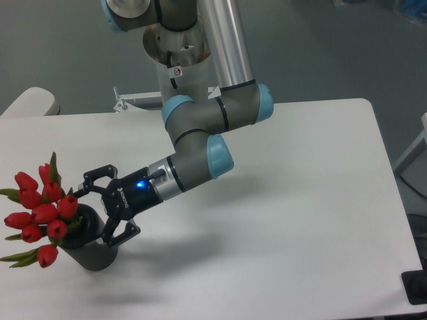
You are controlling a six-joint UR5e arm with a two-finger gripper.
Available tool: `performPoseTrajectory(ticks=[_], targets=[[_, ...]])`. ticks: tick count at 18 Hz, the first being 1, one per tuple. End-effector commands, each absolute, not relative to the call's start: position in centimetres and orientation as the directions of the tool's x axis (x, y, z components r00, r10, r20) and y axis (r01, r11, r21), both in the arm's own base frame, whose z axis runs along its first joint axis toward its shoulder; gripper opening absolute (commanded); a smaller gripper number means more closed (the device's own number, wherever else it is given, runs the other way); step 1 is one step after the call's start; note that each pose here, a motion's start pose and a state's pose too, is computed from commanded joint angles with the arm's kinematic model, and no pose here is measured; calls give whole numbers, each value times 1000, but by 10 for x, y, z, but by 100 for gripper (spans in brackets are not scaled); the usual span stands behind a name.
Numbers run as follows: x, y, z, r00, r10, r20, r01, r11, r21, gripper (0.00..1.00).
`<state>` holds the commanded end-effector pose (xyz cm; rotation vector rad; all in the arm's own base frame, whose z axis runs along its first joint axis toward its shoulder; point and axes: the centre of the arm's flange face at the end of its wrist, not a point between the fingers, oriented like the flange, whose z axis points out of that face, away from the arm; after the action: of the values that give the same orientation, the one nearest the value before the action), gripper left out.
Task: Insert the flowers into the vase
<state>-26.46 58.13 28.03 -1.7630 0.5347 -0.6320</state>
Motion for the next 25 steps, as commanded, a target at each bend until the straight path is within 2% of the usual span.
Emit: performPoseTrajectory(ticks=[7, 12, 15, 19, 25], targets=[[-299, 551, 315, 822, -567, 49, -150, -299, -942, 100], [-337, 518, 373, 870, -489, -55, -212, -271, -939, 100], [-367, 505, 408, 907, -397, -141, -304, -387, -871, 100], [-389, 504, 433, 945, -262, -196, -317, -591, -742, 100], [-422, 498, 457, 935, -190, -300, -334, -760, -557, 100]])
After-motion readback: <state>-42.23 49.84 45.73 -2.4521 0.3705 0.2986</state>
